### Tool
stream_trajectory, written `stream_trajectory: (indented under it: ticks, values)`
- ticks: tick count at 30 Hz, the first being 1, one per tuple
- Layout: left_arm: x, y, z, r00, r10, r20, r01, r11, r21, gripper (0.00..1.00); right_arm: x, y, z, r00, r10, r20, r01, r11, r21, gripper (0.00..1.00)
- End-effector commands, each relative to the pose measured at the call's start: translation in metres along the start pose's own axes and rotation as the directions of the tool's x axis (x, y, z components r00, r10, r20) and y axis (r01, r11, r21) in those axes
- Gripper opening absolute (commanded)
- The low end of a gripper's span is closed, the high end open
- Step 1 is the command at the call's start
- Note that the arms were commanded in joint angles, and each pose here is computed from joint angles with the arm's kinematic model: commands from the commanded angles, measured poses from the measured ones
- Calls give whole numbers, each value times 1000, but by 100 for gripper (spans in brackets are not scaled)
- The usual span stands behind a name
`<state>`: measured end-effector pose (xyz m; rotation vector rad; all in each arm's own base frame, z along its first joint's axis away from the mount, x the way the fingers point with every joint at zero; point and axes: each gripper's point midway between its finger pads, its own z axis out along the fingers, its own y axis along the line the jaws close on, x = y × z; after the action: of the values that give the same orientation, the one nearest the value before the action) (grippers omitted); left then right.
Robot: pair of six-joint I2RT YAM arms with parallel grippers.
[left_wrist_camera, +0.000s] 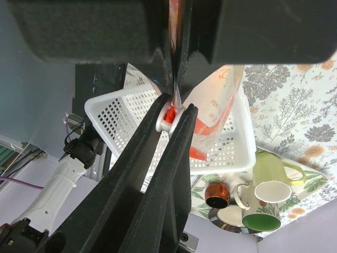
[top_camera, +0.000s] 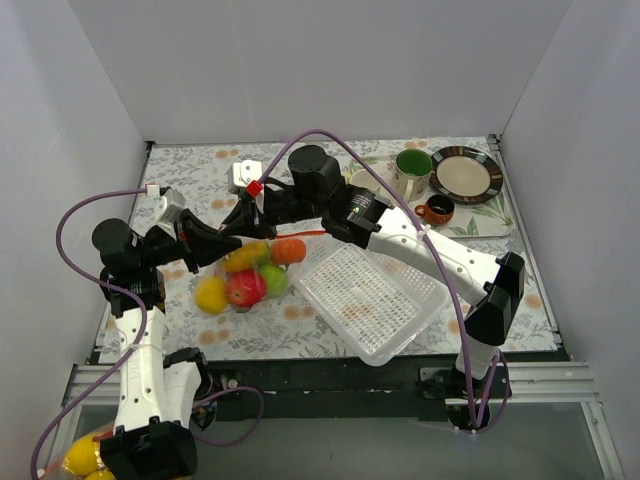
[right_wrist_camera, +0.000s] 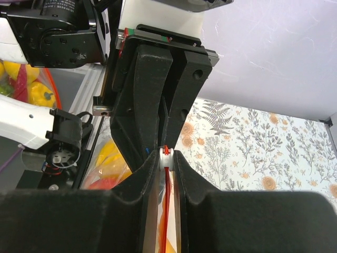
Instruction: Open the zip-top bag and remove the fake food
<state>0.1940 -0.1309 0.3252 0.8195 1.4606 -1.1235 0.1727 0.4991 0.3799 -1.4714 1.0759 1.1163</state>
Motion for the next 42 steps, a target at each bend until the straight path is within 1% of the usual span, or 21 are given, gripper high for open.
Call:
stream_trajectory:
  ticks: [1,3,13,18,22,25,27,28,29,30,31,32,33,36,39,41,42]
  values:
    - [16,-53,-13,993,44,-112,-10,959,283,0,-42,-3,-19,994,-87,73,84,995,46,11]
    - [13,-54,-13,992,51,-112,-17,959,284,0,-35,-9,-20,995,-81,52,78,995,65,8]
    - [-7,-65,-12,988,103,-115,-66,955,290,0,-11,-30,-39,999,-42,0,41,992,122,4]
    - [-11,-71,-12,985,126,-116,-86,950,300,0,-4,-38,-46,1000,-22,-7,23,991,135,4]
    - [-15,-69,-12,985,133,-113,-94,949,300,0,7,-34,-48,1000,2,-26,1,992,126,4]
    - [-11,-65,-11,985,135,-107,-97,948,302,0,9,-31,-45,999,35,-10,-34,993,110,4]
    - [-4,-62,-11,987,124,-105,-87,949,303,0,0,-30,-42,999,38,17,-40,995,88,3]
    - [-2,-60,-11,987,121,-105,-84,950,302,0,2,-31,-37,998,61,17,-63,995,83,4]
    - [0,-60,-11,988,109,-107,-72,950,303,6,-6,-32,-36,998,58,31,-60,995,80,4]
    - [6,-59,-11,990,85,-109,-48,953,300,34,-7,-33,-35,998,63,31,-65,995,75,3]
    - [7,-58,-11,991,77,-110,-41,954,298,42,-3,-35,-31,997,75,25,-76,995,68,3]
    - [9,-58,-11,991,78,-110,-42,954,297,48,-5,-33,-29,996,83,26,-85,995,54,3]
    - [10,-59,-11,990,87,-110,-51,954,297,60,-11,-34,-29,997,75,36,-77,996,53,3]
    - [9,-60,-11,987,115,-115,-76,952,296,60,-5,-32,-27,996,87,19,-87,995,45,2]
    - [2,-58,-11,983,148,-107,-110,947,300,58,0,-30,-28,996,93,9,-94,995,46,1]
    - [-4,-54,-10,981,162,-104,-124,946,301,45,3,-29,-28,995,98,2,-98,994,44,1]
    - [-5,-52,-10,980,169,-103,-131,944,303,34,4,-28,-28,995,100,0,-100,994,43,1]
